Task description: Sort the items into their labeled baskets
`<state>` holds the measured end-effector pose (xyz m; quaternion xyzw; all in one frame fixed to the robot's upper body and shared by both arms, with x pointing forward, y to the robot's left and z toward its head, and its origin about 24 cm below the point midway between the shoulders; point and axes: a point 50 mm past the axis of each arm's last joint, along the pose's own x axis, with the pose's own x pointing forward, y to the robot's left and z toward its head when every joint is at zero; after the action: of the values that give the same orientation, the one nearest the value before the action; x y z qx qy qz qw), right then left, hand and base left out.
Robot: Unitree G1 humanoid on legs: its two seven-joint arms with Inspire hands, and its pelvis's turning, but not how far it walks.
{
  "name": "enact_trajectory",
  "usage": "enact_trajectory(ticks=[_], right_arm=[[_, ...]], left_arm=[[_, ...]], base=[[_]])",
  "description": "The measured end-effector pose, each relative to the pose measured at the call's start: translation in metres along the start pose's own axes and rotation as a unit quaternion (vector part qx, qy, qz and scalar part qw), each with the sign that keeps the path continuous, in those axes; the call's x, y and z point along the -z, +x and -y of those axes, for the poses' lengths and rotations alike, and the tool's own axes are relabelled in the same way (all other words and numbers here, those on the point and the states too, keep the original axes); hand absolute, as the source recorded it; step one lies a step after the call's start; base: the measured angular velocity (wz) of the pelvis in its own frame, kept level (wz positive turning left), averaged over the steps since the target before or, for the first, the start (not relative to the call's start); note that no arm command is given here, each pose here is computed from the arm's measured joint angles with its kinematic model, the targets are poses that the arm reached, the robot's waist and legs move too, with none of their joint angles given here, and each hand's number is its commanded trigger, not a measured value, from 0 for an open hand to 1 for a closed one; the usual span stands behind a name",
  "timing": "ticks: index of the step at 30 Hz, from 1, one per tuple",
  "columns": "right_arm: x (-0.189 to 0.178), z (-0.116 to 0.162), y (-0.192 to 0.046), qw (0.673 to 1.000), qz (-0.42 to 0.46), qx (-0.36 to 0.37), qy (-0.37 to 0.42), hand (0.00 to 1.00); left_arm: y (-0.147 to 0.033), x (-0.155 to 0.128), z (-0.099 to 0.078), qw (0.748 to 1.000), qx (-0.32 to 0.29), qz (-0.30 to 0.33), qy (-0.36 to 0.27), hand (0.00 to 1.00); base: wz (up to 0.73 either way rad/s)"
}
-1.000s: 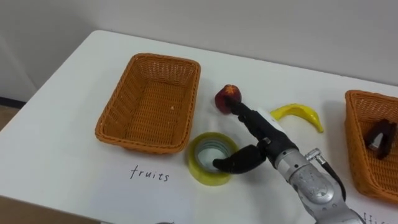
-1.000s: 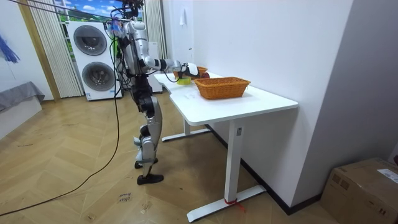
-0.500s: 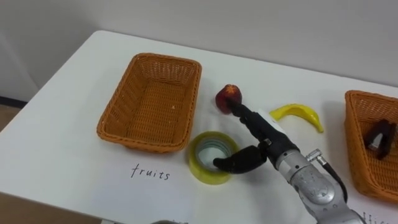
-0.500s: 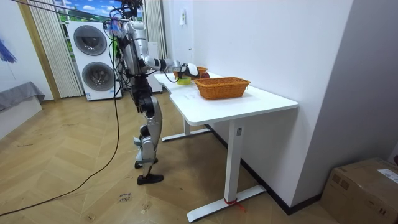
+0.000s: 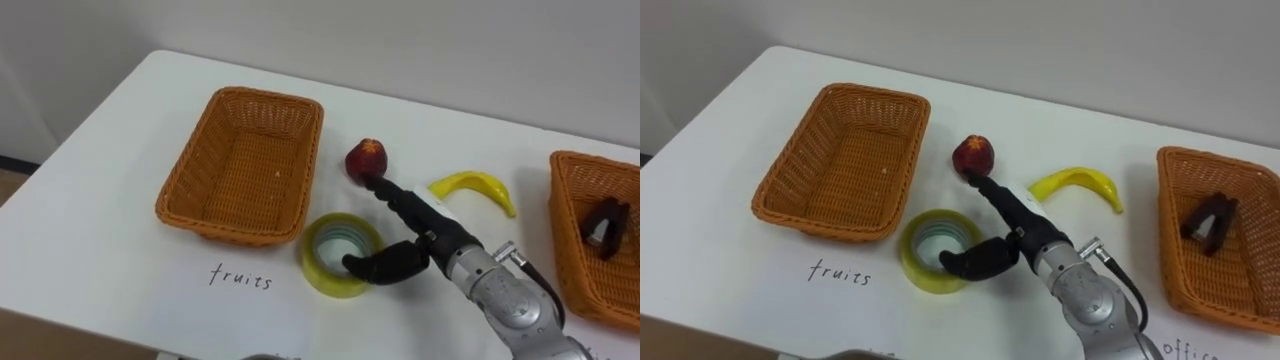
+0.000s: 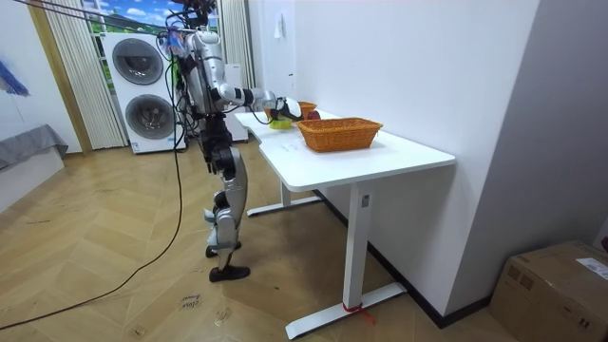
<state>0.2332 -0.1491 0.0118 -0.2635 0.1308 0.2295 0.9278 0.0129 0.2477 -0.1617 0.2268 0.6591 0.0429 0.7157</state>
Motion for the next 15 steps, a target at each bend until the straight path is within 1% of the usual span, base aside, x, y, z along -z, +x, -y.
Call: enact_trajectory(ticks=[15], right_arm=[[0.0031,0.0004,-0.0003,1.000,-0.011,-0.020,0.004,0.00]], left_arm=[[-0.0001,0.0004,0.0000,1.000,-0.003,-0.001,-0.001,0.00]], base=[[0.00]])
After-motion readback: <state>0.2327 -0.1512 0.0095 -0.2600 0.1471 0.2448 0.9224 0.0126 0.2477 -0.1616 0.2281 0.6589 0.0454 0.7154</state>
